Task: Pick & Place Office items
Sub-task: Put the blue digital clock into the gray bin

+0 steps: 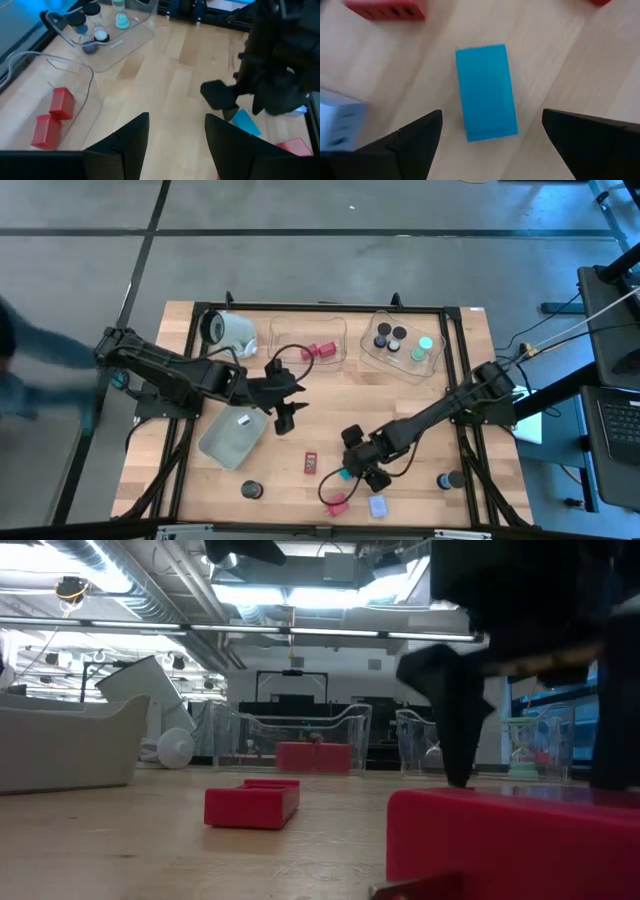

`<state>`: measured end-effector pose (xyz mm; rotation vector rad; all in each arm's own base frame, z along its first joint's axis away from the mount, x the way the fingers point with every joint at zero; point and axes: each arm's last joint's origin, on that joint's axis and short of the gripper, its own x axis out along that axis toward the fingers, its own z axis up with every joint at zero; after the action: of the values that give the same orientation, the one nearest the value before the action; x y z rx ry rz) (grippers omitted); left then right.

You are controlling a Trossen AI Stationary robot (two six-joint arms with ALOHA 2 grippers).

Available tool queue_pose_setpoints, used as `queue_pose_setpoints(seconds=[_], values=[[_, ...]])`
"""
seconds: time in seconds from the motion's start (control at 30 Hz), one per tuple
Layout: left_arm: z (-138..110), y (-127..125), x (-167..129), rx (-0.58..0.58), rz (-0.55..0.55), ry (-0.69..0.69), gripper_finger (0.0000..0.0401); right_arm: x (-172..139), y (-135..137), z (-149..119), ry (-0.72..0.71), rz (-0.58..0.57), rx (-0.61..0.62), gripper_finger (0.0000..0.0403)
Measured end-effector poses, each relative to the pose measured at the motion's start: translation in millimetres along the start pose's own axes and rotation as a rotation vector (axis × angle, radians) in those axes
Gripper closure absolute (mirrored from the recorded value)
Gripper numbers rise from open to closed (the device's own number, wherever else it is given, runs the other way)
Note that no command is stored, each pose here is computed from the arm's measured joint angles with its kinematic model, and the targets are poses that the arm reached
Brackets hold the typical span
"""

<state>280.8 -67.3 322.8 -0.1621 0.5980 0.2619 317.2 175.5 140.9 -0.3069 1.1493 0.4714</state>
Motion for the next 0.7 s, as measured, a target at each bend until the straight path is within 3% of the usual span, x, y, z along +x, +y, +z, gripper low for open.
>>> queue_pose_setpoints(seconds=[0.27, 0.7], values=[[-0.9, -2.4, -1.2, -0.022, 0.002, -0.004, 0.0212, 10.5, -1.3, -2.1, 0.026, -0.062, -0.061, 0.0086], [-0.8, -2.3, -1.1, -0.026, 0.002, -0.005, 0.0212, 10.8, 0.9, -2.0, 0.022, -0.024, -0.042, 0.025]])
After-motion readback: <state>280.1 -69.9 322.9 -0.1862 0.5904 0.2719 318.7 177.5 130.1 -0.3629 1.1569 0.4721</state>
